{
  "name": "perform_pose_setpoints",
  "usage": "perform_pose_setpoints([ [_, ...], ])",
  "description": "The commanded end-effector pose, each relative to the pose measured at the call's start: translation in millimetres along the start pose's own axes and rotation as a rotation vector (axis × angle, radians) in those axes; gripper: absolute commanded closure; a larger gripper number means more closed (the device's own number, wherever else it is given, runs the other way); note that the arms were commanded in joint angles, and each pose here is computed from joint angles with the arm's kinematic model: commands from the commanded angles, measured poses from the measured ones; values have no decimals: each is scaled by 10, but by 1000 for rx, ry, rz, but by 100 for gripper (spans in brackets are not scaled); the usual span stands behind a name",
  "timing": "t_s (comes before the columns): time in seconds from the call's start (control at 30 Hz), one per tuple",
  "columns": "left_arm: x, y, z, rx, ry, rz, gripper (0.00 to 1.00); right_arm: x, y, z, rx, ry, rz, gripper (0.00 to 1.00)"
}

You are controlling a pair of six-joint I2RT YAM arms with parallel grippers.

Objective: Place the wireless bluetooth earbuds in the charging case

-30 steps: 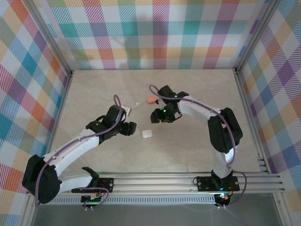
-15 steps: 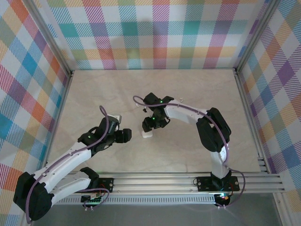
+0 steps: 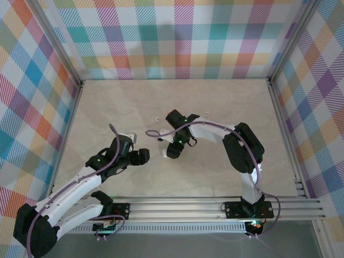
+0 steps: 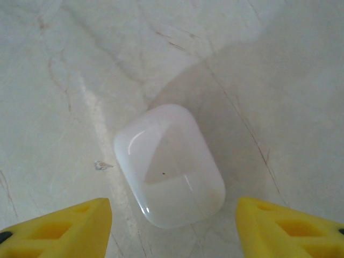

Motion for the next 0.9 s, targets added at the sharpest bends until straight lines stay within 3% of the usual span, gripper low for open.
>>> perform_pose_setpoints([
  [0.0, 47, -7, 53, 13, -40, -1, 22, 32, -47, -154, -58, -199, -26, 37],
  [0.87, 129, 74, 39, 32, -137, 4, 22, -80, 314, 15, 82, -255, -58, 37],
])
Point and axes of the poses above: each hand's point on the last joint's axis, 136 mm out from that joint toward the fingers, its own y axis out along the fingers, its own x axis along the line the jaws close on, z = x × y, the point moved 2 cm from there along -y, back along the fingers, and after that the axes turned 1 degree about -y, right-handed, at the moved point
